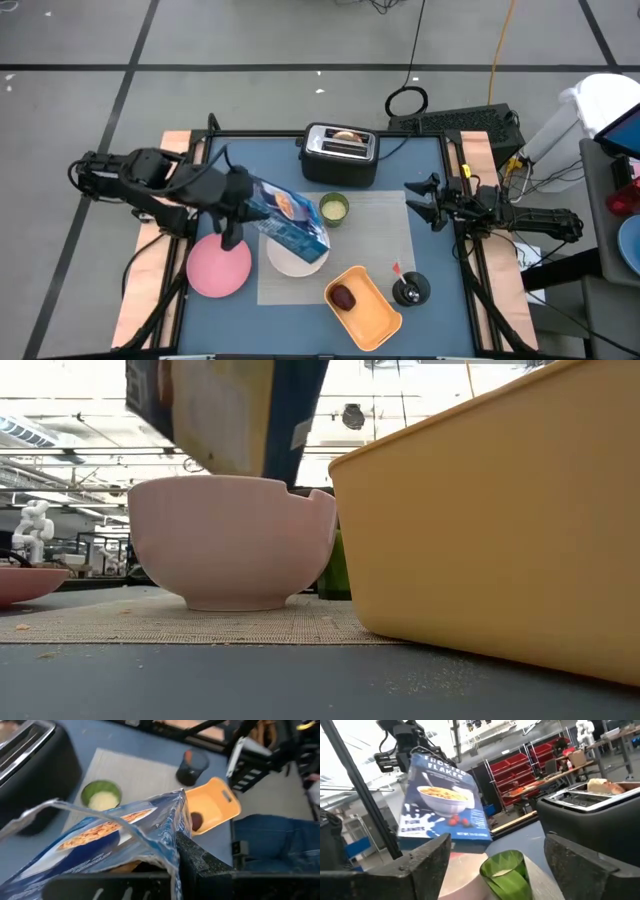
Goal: Arrange a breakfast setting
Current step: Pour the cereal into the white bowl
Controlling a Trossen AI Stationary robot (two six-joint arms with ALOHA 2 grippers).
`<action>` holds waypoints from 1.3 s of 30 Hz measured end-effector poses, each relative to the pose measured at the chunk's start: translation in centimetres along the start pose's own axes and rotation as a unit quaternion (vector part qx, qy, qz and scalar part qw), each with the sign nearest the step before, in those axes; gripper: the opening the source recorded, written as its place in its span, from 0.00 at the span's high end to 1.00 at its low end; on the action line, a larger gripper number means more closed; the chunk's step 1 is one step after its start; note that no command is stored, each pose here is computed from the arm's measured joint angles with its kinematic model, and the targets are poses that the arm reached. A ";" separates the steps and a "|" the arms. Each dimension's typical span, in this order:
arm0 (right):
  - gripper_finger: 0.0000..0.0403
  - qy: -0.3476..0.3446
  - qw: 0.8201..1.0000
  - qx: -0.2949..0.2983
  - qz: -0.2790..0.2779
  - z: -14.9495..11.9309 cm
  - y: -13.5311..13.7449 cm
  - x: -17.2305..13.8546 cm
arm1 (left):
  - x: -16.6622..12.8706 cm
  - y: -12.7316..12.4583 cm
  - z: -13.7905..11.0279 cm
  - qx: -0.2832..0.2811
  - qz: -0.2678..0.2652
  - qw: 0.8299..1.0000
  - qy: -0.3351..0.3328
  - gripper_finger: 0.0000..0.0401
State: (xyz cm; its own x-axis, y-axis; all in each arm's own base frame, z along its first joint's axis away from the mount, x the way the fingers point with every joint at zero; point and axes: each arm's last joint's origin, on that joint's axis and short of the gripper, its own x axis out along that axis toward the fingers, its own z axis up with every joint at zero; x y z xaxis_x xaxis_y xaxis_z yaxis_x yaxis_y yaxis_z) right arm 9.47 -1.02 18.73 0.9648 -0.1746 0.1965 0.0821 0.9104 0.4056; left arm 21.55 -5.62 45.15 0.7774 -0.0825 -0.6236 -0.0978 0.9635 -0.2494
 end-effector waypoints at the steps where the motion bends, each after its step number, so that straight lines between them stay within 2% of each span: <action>1: 0.23 0.002 1.000 0.002 0.001 0.0 0.0 0.0 | 0.0 -0.2 0.1 0.004 -0.006 1.000 -0.007 0.99; 8: 0.23 0.033 0.998 0.044 0.043 -0.3 0.2 0.1 | -0.2 -1.1 0.7 0.042 -0.035 0.997 -0.050 0.99; 17: 0.23 0.077 0.995 0.057 0.022 -1.2 -0.1 0.7 | -0.3 -1.5 1.3 0.065 -0.057 0.993 -0.077 0.99; 20: 0.23 0.085 0.993 0.077 0.018 -1.3 -0.1 1.0 | -0.3 -1.5 1.3 0.071 -0.059 0.993 -0.079 0.99; 29: 0.23 0.095 0.987 0.119 0.052 -1.4 0.2 2.0 | 0.1 -1.8 1.8 0.085 -0.068 0.989 -0.101 0.99; 39: 0.23 0.077 0.989 0.098 0.078 -1.4 0.4 3.2 | 1.4 -1.9 1.8 0.089 -0.059 0.991 -0.082 0.99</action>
State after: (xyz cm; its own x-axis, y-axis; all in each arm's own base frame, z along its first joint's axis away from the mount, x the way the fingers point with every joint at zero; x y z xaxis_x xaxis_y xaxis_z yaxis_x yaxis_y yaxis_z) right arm 12.95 -0.67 18.30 0.9899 0.0355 0.1374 -0.1060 0.8286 0.5497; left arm 23.93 -7.08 46.14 0.8689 -0.1690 -0.4653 0.1000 0.9805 -0.1694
